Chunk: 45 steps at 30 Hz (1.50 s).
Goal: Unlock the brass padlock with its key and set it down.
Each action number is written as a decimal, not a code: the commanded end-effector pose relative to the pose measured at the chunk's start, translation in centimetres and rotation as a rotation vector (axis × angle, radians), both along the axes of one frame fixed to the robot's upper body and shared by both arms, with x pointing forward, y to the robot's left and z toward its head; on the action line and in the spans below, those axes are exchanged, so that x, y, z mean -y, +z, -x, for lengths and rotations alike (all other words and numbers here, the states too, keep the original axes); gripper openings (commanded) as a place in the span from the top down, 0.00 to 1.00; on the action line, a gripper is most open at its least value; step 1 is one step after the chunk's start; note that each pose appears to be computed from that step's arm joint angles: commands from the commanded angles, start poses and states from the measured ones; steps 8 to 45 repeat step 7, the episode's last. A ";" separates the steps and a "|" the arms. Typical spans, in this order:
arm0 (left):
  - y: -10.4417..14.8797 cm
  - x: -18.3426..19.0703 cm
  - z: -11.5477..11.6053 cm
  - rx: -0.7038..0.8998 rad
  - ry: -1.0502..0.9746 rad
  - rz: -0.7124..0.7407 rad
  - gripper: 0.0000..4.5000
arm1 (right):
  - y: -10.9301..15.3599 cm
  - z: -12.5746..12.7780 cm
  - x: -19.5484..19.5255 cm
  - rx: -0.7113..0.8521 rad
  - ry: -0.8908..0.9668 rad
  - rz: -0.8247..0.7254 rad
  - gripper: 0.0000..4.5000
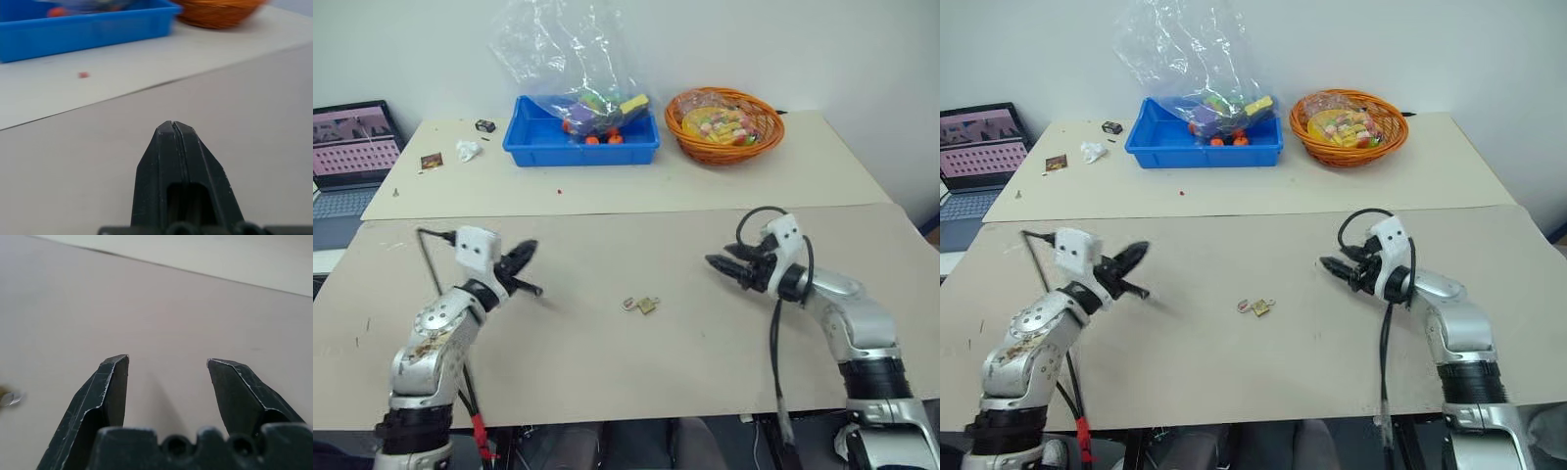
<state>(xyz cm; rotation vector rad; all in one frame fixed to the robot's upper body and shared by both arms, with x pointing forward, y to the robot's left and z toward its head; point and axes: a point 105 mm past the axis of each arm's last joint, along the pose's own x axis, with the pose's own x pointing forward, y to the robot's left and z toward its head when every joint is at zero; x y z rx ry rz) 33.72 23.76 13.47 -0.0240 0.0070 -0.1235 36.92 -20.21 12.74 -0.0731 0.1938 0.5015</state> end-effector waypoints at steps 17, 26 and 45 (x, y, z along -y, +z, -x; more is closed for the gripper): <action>-2.6 -9.9 2.8 0.038 0.574 0.137 1.00 | 0.0 -0.6 11.3 0.043 -0.651 -0.047 0.31; -2.6 -9.9 2.8 0.038 0.574 0.137 1.00 | 0.0 -0.6 11.3 0.043 -0.651 -0.047 0.31; -2.6 -9.9 2.8 0.038 0.574 0.137 1.00 | 0.0 -0.6 11.3 0.043 -0.651 -0.047 0.31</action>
